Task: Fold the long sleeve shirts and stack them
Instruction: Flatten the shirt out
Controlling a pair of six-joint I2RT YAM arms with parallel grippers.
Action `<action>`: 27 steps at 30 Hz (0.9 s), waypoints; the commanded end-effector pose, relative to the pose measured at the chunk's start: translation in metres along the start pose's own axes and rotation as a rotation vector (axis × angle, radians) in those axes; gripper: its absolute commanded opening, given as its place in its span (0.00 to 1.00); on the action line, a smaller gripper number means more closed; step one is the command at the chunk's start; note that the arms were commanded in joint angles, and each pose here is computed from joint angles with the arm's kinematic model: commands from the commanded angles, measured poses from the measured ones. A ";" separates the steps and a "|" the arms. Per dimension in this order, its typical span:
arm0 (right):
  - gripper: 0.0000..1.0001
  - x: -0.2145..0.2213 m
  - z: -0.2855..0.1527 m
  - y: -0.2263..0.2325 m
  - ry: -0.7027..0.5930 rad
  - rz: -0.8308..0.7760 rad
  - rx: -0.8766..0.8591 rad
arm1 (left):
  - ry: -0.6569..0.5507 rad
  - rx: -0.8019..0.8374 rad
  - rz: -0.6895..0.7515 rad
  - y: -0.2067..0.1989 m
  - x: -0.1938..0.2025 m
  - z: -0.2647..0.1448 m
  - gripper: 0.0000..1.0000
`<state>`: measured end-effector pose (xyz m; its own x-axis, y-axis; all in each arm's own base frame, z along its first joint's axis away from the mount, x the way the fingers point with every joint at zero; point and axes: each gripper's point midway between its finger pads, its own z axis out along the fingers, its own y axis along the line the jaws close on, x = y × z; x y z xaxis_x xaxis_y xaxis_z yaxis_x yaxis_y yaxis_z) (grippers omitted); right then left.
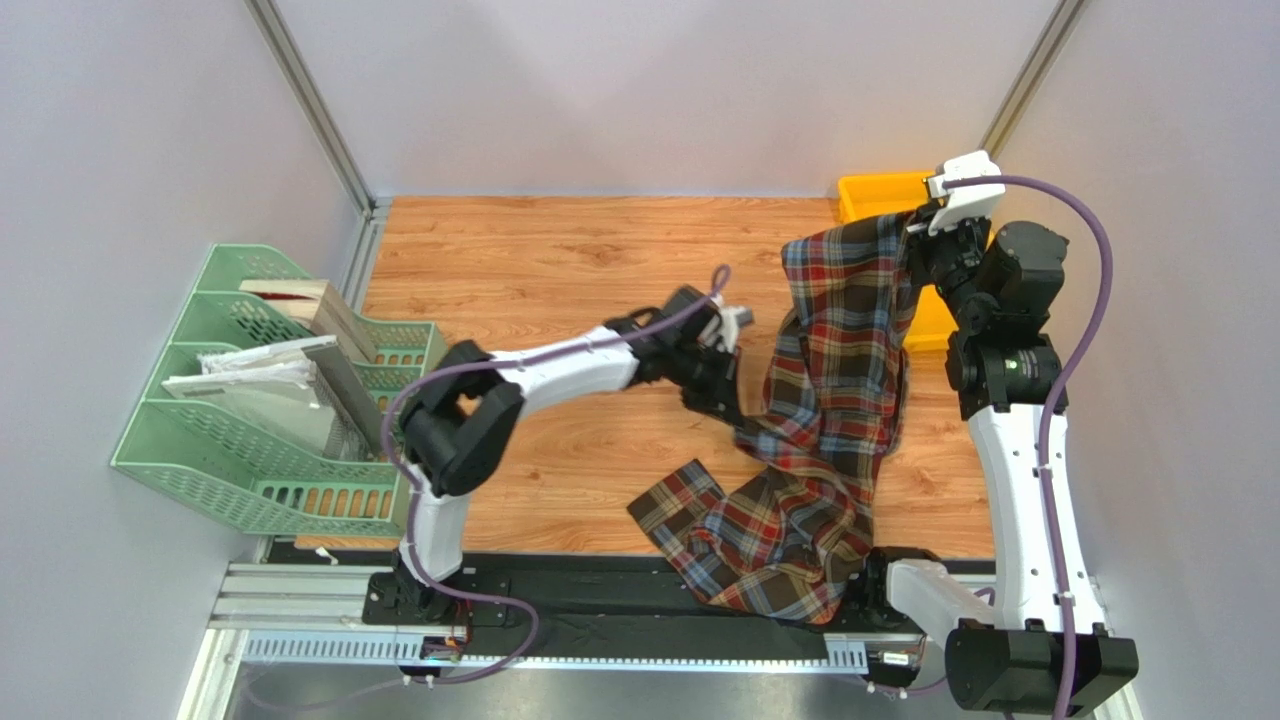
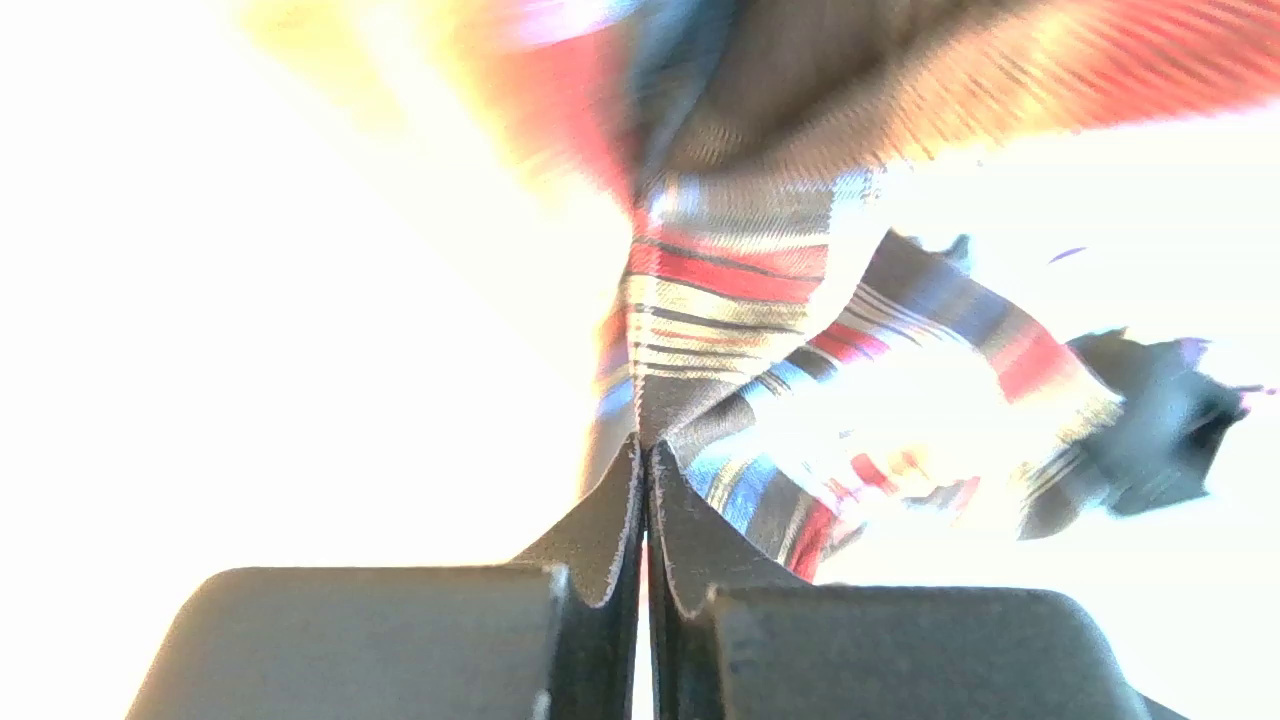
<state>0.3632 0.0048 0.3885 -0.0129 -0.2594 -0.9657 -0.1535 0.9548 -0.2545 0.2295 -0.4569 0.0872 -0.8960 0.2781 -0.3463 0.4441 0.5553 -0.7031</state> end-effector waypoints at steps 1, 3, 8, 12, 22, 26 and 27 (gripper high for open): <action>0.00 0.008 -0.018 0.008 0.060 -0.060 -0.056 | 0.212 -0.233 0.286 0.073 0.031 -0.111 0.00; 0.00 0.022 -0.022 0.029 0.102 -0.042 -0.161 | 0.265 -0.328 0.349 0.112 0.030 -0.135 0.00; 0.00 0.078 -0.024 0.080 0.263 0.136 -0.363 | 0.415 -0.401 0.492 0.173 0.033 -0.161 0.00; 0.00 0.102 -0.017 0.100 0.336 0.193 -0.411 | 0.393 -0.389 0.518 0.184 0.019 -0.153 0.04; 0.00 0.096 0.000 0.087 0.333 0.164 -0.369 | 0.278 -0.282 0.267 0.183 0.024 -0.170 0.48; 0.00 0.083 0.005 0.077 0.307 0.167 -0.316 | 0.283 -0.176 0.121 0.174 0.037 -0.166 0.53; 0.00 0.079 0.006 0.076 0.291 0.173 -0.309 | 0.279 -0.156 0.088 0.170 0.039 -0.164 0.53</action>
<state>0.3418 0.0613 0.2527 -0.4323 -0.2054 -0.8781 -0.4532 0.8913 0.0146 0.2920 -0.2053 0.0428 -0.7653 0.5959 -0.2435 0.6375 0.6490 -0.4153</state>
